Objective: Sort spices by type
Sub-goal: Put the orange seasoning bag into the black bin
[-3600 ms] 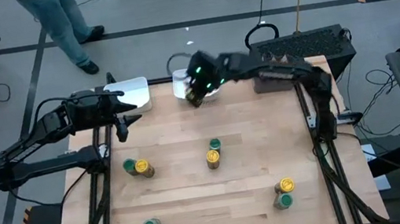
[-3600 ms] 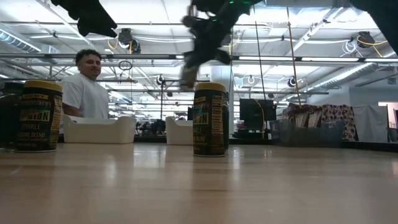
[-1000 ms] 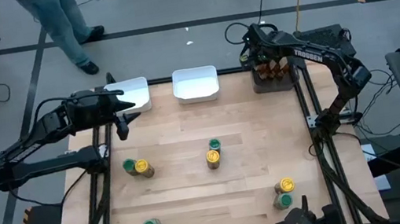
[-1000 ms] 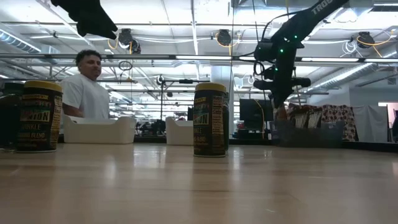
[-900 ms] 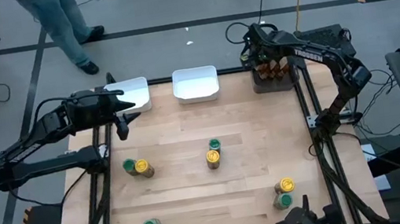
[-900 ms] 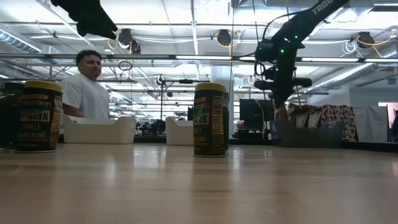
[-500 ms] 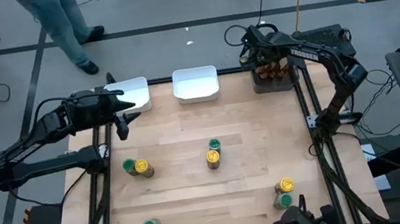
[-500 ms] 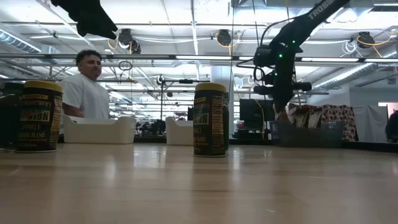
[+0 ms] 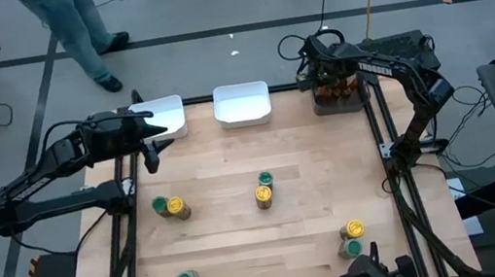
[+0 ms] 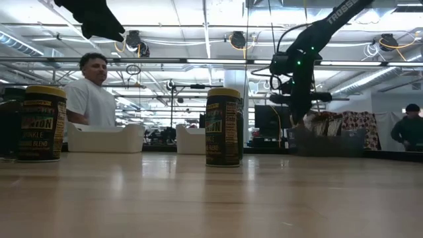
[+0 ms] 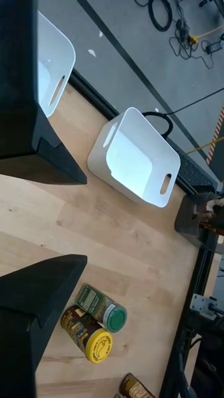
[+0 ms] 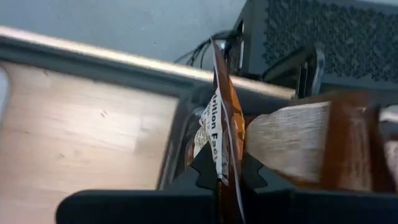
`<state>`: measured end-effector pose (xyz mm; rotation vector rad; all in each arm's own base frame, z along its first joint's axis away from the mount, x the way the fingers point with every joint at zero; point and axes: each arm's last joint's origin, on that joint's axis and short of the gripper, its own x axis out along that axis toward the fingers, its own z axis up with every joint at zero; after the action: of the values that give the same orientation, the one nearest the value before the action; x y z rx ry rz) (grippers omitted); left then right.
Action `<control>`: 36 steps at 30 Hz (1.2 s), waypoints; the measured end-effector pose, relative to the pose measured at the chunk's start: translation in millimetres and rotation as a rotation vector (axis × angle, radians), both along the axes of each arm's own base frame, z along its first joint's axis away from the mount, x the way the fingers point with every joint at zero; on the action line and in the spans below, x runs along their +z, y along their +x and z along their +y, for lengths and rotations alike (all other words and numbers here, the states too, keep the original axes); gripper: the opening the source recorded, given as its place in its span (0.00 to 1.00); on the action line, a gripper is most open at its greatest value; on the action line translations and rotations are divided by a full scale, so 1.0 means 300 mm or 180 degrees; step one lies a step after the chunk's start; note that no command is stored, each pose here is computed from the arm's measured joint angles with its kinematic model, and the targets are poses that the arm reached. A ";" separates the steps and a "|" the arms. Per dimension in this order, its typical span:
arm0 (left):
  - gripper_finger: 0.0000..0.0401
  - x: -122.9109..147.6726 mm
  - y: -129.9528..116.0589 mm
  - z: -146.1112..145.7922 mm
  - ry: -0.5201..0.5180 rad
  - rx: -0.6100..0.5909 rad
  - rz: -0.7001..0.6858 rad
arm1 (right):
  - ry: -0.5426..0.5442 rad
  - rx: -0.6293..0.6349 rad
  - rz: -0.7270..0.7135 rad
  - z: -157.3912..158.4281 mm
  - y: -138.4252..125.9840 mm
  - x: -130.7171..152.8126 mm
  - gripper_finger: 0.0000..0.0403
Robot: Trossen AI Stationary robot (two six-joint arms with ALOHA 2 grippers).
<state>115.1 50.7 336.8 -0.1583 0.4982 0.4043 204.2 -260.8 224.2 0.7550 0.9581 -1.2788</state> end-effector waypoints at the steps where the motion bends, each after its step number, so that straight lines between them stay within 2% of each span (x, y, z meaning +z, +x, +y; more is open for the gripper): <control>1: 0.50 0.000 0.000 0.000 0.0000 -0.0001 0.0000 | 0.0017 -0.0002 0.0012 0.003 -0.002 -0.010 0.00; 15: 0.50 0.000 0.000 0.000 0.0000 -0.0001 0.0000 | -0.0190 0.0034 -0.0157 -0.002 0.018 -0.031 0.00; 36: 0.50 0.000 0.000 0.000 -0.0002 -0.0001 -0.0001 | -0.0144 -0.0024 -0.0034 0.005 0.008 -0.035 0.00</control>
<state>115.1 50.6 336.8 -0.1588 0.4981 0.4038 206.8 -259.3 213.6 0.7302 0.9155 -1.2978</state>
